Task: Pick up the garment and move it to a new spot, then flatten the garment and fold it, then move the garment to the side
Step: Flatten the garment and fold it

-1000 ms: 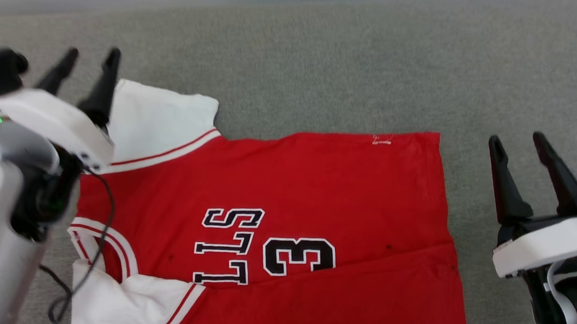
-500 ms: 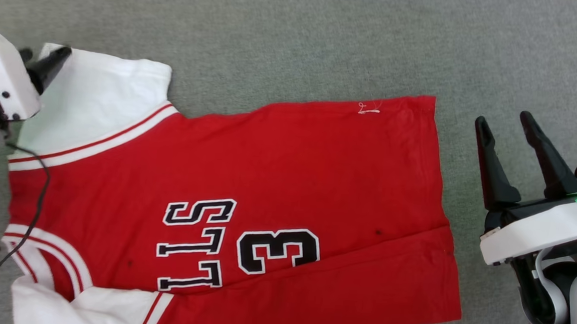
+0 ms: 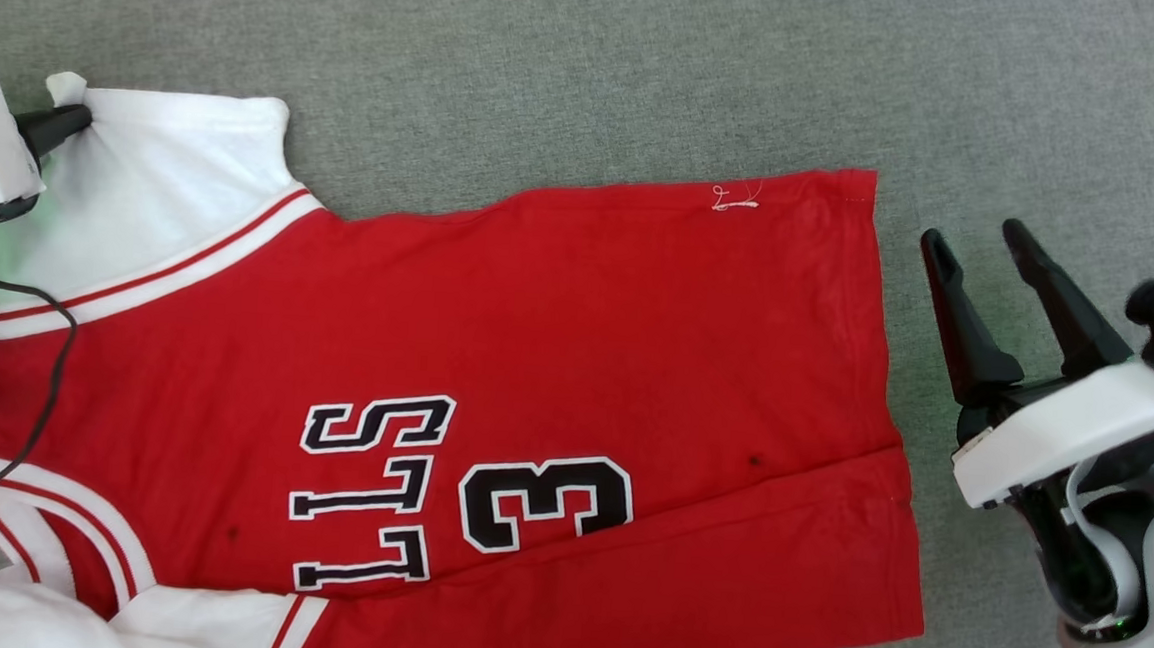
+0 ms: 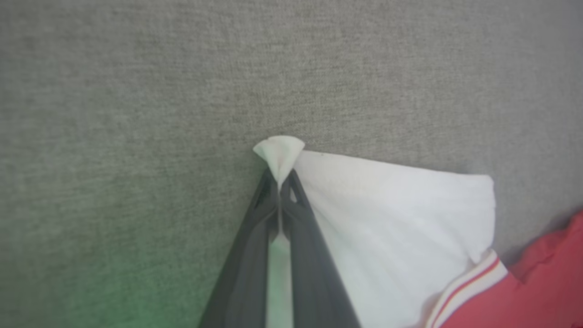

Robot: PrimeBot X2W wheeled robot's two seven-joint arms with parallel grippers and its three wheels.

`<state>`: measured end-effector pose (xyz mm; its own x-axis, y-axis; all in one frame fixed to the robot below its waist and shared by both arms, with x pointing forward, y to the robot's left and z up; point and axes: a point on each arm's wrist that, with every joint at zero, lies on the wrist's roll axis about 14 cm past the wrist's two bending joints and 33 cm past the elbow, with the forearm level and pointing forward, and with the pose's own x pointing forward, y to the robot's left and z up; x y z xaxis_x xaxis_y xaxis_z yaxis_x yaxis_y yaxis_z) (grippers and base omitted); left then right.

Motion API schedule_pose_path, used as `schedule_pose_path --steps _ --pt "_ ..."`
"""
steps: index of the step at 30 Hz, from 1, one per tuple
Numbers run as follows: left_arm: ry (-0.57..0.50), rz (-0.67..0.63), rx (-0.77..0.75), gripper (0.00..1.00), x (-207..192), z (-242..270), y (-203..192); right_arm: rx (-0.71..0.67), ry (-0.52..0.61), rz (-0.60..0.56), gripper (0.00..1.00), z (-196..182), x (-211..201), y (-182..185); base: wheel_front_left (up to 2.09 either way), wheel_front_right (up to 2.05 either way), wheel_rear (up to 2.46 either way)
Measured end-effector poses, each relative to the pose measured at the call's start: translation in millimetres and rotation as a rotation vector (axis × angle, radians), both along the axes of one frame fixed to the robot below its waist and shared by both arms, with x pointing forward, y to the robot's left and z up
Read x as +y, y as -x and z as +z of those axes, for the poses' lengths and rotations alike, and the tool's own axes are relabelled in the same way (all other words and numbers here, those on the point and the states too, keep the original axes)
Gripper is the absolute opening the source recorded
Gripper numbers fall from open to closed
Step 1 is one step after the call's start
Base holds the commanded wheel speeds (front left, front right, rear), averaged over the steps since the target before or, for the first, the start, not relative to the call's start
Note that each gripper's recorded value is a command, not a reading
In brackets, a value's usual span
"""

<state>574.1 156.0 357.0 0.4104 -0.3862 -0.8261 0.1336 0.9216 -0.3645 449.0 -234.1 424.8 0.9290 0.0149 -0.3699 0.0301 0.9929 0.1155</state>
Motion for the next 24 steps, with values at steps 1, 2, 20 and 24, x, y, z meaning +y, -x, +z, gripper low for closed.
schedule_pose_path --steps 1,2,20,24 --pt "0.001 0.005 -0.006 0.00 1 1 0 0.023 -0.008 0.013 1.00 -3 1 0 0.00 0.00 0.00" --pt "0.004 0.007 -0.015 0.00 1 3 0 0.051 -0.010 0.025 1.00 -6 1 -1 0.00 0.00 0.00" --pt "0.021 -0.016 -0.191 0.00 7 51 6 0.505 -0.057 0.279 1.00 -55 44 -38 0.00 0.00 0.00" --pt "0.017 -0.022 -0.207 0.00 8 51 8 0.574 -0.067 0.305 0.00 -63 50 -39 0.00 0.00 0.00"
